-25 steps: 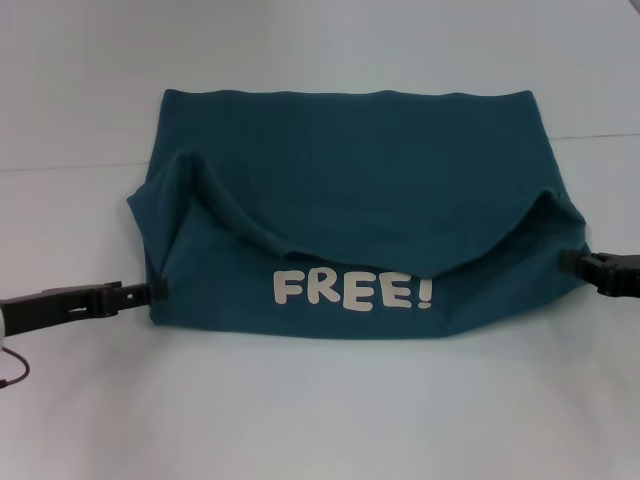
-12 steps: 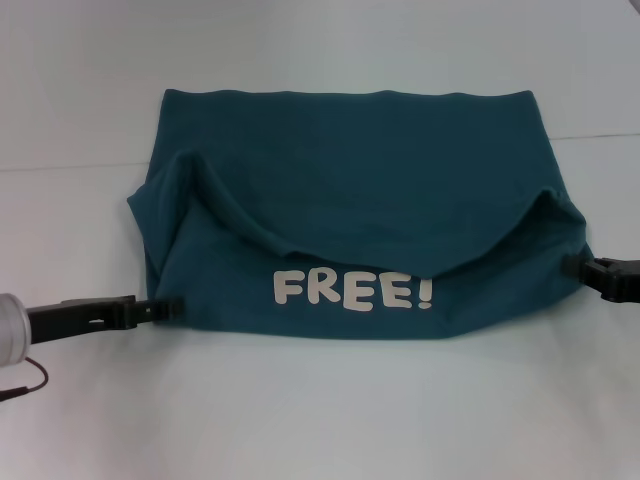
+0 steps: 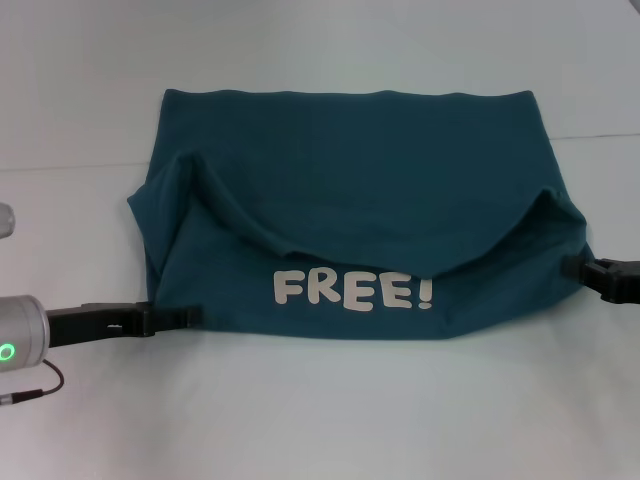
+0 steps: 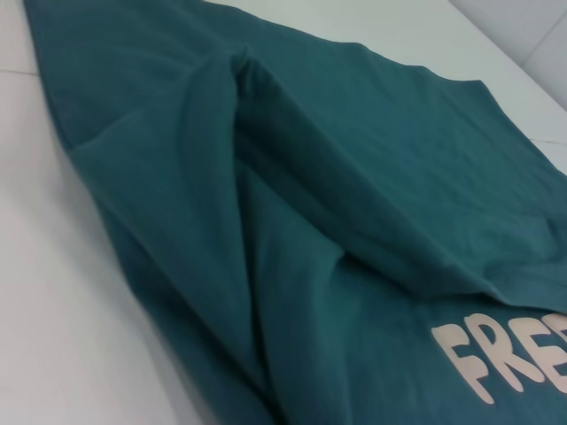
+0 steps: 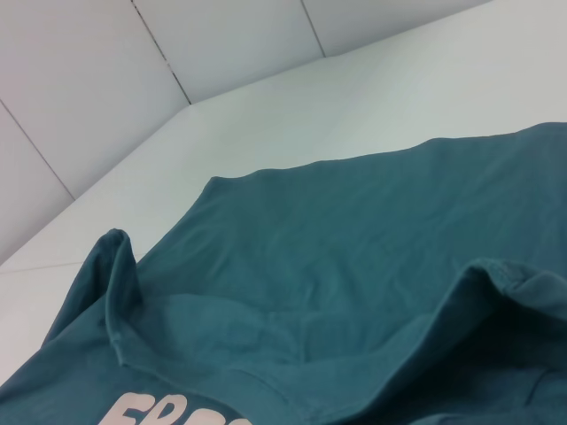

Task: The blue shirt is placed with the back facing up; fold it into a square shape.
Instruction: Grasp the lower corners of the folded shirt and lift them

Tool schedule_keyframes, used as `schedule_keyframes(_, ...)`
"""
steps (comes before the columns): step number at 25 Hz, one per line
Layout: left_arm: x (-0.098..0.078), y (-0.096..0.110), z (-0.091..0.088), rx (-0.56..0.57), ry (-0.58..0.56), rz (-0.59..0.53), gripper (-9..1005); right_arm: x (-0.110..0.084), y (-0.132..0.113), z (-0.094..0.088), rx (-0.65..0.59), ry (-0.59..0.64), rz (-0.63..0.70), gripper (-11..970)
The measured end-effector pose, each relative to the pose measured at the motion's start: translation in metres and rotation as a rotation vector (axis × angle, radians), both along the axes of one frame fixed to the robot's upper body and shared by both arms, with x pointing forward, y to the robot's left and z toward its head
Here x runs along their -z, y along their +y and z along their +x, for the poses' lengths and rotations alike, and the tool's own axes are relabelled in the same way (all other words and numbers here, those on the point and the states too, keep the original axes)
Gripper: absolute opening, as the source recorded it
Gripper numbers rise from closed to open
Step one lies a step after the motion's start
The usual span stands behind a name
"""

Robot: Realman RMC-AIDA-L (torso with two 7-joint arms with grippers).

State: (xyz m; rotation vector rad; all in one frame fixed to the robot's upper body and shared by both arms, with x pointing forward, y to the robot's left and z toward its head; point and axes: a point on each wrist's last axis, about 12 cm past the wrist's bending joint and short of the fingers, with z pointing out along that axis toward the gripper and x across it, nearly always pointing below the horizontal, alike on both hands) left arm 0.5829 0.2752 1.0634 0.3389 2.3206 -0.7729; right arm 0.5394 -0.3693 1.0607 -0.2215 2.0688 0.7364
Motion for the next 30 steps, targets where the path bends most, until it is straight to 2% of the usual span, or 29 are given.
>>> schedule_keyframes(12,-0.007,-0.013,0.004,0.071,-0.007,0.001,887,0.000,0.000,0.000,0.003,0.001,0.002,25)
schedule_keyframes(21,-0.009,-0.013,0.006,0.080,-0.018,0.012,884,0.001,0.000,0.000,0.006,0.004,0.002,25)
schedule_keyframes(27,-0.012,-0.009,0.008,0.069,-0.040,0.032,670,0.000,-0.001,0.000,0.008,0.001,0.003,26)
schedule_keyframes(30,-0.012,-0.010,0.009,0.073,-0.041,0.040,614,0.000,-0.001,0.000,0.010,0.001,0.004,26)
